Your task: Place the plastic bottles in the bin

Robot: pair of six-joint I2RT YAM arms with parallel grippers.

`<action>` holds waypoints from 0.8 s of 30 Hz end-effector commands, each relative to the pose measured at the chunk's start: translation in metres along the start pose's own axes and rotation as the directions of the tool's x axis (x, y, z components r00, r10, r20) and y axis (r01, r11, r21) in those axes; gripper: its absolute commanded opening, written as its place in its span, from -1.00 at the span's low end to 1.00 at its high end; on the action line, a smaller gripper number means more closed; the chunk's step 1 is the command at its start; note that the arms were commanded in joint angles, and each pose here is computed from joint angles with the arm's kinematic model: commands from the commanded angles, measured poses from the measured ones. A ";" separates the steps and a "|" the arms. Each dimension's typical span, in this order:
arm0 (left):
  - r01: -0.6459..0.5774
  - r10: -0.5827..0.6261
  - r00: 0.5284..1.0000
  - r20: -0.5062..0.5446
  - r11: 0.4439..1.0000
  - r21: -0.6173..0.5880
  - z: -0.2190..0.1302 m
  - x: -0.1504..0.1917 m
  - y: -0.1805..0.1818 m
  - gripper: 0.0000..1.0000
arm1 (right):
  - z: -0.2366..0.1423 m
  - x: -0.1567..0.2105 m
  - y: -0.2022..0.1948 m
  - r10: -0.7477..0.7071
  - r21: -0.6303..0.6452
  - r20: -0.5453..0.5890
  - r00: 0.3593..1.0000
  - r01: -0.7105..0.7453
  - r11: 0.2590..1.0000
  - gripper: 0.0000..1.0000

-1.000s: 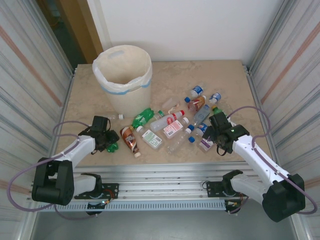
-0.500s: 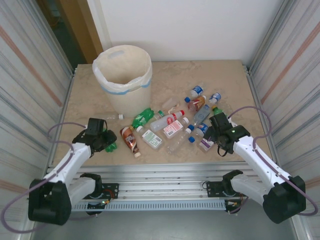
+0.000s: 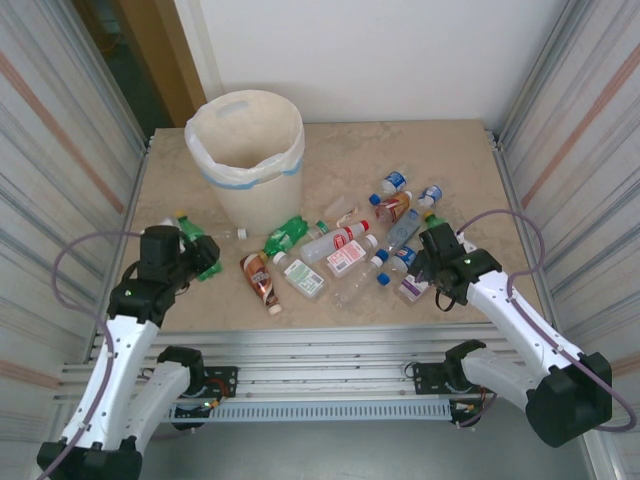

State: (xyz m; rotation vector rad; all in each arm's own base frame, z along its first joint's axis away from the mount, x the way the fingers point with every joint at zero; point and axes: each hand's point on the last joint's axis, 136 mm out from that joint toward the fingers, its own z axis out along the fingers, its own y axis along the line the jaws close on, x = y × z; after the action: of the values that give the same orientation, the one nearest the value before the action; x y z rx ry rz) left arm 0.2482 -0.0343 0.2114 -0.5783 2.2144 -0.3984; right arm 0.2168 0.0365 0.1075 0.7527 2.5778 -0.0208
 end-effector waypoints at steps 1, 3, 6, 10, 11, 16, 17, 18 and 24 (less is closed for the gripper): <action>-0.055 0.055 0.996 0.074 0.998 0.004 -0.019 -0.027 -0.011 -0.11 | -0.012 -0.011 0.003 0.006 -0.008 0.036 0.999 -0.006 1.000 0.96; -0.067 0.066 0.990 0.121 0.998 0.001 -0.030 -0.043 -0.017 -0.12 | -0.014 -0.012 0.003 0.005 -0.008 0.040 0.999 -0.005 1.000 0.95; -0.087 0.086 0.979 0.187 0.996 0.001 -0.048 -0.067 -0.028 -0.12 | -0.015 -0.014 0.005 0.006 -0.016 0.044 0.999 -0.005 1.000 0.95; -0.114 0.103 0.957 0.272 0.993 0.026 -0.068 -0.099 -0.048 -0.12 | -0.017 -0.016 0.009 0.013 -0.034 0.048 0.999 -0.011 0.999 0.95; -0.123 0.107 0.949 0.295 0.992 0.036 -0.073 -0.108 -0.054 -0.12 | -0.017 -0.017 0.010 0.013 -0.038 0.048 0.999 -0.011 0.999 0.96; -0.168 0.116 0.919 0.377 0.980 0.106 -0.086 -0.149 -0.092 -0.12 | -0.018 -0.017 0.012 0.015 -0.046 0.044 0.999 -0.013 0.999 0.96; -0.180 0.122 0.913 0.389 0.977 0.116 -0.086 -0.157 -0.099 -0.12 | -0.017 -0.016 0.012 0.014 -0.045 0.043 0.999 -0.012 0.999 0.96; -0.187 0.123 0.909 0.398 0.974 0.126 -0.086 -0.164 -0.106 -0.12 | -0.018 -0.017 0.012 0.016 -0.046 0.043 0.999 -0.014 0.999 0.96; -0.251 0.149 0.896 0.419 0.948 0.198 -0.068 -0.204 -0.154 -0.11 | -0.020 -0.016 0.013 0.024 -0.055 0.035 0.999 -0.022 0.998 0.96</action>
State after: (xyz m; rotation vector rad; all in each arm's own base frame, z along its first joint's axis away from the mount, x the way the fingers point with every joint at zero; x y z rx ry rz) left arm 0.3392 -0.0413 0.4227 -0.3430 1.8442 -0.3700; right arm 0.2248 0.0403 0.1207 0.7515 2.5482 0.0155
